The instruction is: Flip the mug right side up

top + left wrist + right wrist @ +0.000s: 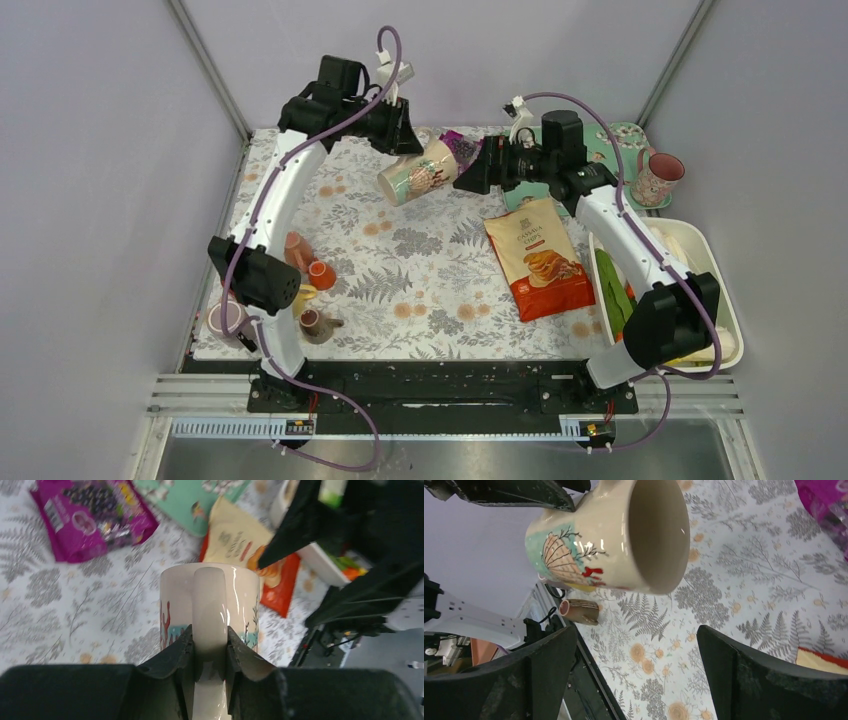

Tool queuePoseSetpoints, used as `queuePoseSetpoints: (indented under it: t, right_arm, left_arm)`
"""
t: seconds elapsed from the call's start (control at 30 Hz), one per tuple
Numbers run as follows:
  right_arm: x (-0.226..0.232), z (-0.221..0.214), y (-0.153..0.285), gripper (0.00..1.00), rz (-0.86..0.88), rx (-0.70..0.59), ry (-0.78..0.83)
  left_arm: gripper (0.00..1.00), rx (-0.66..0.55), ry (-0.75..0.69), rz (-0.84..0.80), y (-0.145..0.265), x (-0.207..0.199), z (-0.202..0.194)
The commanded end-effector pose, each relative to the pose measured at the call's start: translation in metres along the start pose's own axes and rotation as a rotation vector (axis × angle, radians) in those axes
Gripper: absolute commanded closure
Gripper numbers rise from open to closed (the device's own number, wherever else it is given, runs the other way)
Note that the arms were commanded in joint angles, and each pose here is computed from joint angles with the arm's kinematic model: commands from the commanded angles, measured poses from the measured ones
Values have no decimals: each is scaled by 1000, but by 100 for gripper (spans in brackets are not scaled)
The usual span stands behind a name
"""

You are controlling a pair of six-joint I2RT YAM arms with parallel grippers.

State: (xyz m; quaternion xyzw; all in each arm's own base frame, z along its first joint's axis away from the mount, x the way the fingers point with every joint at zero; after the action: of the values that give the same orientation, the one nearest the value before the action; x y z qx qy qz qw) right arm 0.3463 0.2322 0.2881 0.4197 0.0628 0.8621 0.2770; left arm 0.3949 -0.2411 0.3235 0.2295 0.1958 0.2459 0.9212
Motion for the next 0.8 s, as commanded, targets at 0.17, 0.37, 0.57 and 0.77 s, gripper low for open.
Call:
queuePoseSetpoints:
  t: [0.17, 0.37, 0.57, 0.77]
  right_arm:
    - [55, 39, 4, 1, 256, -85, 125]
    - [64, 42, 4, 6, 304, -101, 160]
    - [93, 36, 3, 72, 489, -33, 147]
    - [48, 53, 18, 100, 253, -95, 118]
  left_arm:
    - [100, -294, -104, -239, 44, -68, 81]
    - [100, -292, -122, -256, 41, -74, 81]
    - [100, -344, -107, -269, 40, -76, 97]
    - [35, -309, -68, -32, 39, -24, 82]
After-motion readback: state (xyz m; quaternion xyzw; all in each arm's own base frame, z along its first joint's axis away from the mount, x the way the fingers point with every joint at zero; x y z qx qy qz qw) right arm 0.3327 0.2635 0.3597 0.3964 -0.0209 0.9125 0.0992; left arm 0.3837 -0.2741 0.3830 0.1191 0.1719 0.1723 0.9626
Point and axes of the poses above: each gripper's point midway between its finger pads, its own y axis back along the fingers, its own x axis along the line the jaws close on, z = x × y, the point moved 2 cm from there along y, back along the fingers, and after that the axes turned 9 degrees about -y, right-handed, at the moved point
